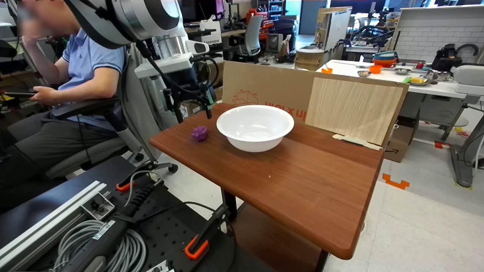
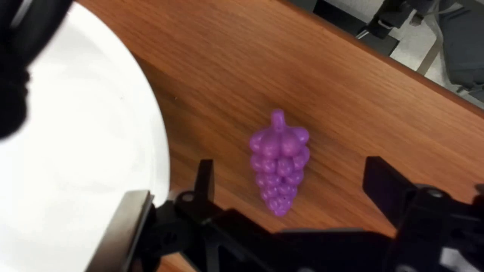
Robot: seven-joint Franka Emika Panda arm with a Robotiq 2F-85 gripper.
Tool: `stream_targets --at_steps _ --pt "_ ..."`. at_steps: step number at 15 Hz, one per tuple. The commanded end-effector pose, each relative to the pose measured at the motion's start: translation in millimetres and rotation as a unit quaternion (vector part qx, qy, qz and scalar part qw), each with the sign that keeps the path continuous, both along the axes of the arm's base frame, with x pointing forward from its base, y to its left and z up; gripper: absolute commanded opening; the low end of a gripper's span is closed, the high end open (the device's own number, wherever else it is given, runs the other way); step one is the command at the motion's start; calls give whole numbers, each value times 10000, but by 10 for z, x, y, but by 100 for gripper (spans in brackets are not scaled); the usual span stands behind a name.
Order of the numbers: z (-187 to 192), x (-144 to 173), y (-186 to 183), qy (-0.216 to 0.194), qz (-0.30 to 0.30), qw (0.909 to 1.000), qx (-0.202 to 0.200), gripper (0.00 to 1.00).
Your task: Put the grape in the dish
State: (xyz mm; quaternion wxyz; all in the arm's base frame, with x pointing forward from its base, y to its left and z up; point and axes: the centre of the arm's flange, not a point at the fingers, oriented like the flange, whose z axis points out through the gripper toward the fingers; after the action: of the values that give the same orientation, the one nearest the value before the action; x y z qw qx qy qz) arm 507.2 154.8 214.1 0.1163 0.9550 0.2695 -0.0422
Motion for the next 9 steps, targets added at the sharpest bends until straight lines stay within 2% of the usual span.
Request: stream_targets --at_steps 1,9 --pt "-347 81 40 76 32 9995 -315 100" --pt "-655 262 288 238 282 9980 -515 100"
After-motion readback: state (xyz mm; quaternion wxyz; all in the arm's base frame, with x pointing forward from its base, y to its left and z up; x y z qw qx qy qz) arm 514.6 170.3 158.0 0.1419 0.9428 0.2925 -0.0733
